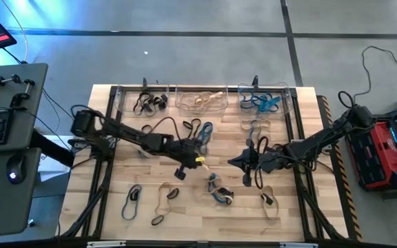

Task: Sort rubber bands into baskets
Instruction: Put the brown rubber band into the middle transparent bin

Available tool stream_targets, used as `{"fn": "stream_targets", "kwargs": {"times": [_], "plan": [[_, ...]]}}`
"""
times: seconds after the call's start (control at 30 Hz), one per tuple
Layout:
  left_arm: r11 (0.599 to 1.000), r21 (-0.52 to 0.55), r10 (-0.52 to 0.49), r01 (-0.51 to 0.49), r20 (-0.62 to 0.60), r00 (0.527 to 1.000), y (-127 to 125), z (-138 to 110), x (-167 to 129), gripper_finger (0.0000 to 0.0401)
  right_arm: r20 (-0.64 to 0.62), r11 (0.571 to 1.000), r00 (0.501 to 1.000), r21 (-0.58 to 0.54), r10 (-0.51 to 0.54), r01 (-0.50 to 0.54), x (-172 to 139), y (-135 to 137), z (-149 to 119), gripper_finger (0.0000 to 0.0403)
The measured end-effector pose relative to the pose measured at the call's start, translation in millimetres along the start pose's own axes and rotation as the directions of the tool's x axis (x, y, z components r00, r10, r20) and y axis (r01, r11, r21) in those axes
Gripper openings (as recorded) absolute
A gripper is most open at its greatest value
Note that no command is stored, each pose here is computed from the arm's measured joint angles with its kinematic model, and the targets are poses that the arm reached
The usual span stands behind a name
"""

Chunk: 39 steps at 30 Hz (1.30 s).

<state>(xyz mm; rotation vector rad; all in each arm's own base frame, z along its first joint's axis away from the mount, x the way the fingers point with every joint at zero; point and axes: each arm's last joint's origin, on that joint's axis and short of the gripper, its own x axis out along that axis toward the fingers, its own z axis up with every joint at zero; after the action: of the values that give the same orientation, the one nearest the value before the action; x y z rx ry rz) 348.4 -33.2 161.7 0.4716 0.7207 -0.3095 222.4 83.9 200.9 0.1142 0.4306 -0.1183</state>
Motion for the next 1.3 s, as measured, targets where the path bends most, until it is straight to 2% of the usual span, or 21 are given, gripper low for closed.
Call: {"fn": "stream_targets", "kwargs": {"times": [0.23,0.53,0.67,0.83,1.17,1.3], "plan": [[0.988,-0.071,0.143,-0.138,0.062,0.988,12.1,20.2,-41.0,0.0001,0.006,1.000,1.000,-0.020,0.002,-0.002,0.0,0.2,0.6,0.0000],[0.950,-0.230,0.241,-0.211,0.108,0.965,32.9,25.8,-75.6,0.0000,0.008,1.000,1.000,-0.018,0.003,-0.003,0.0,0.3,0.9,0.0000],[0.915,-0.302,0.302,-0.267,0.077,0.950,53.5,26.7,-85.9,0.0000,0.009,1.000,1.000,-0.018,0.003,-0.003,0.0,0.2,1.0,0.0000],[0.882,-0.335,0.361,-0.331,0.027,0.932,86.5,25.1,-98.6,0.0000,0.009,1.000,1.000,-0.018,0.003,-0.002,0.1,0.2,1.0,0.0000],[0.791,-0.422,0.461,-0.442,-0.061,0.885,153.0,-0.6,-130.2,0.0000,0.008,1.000,1.000,-0.019,0.001,0.000,0.1,-0.1,0.9,0.0000],[0.777,-0.430,0.461,-0.460,-0.109,0.881,176.1,-11.6,-129.8,0.0000,0.011,0.999,1.000,-0.037,-0.003,0.003,0.1,-0.1,1.1,0.0000]]}}
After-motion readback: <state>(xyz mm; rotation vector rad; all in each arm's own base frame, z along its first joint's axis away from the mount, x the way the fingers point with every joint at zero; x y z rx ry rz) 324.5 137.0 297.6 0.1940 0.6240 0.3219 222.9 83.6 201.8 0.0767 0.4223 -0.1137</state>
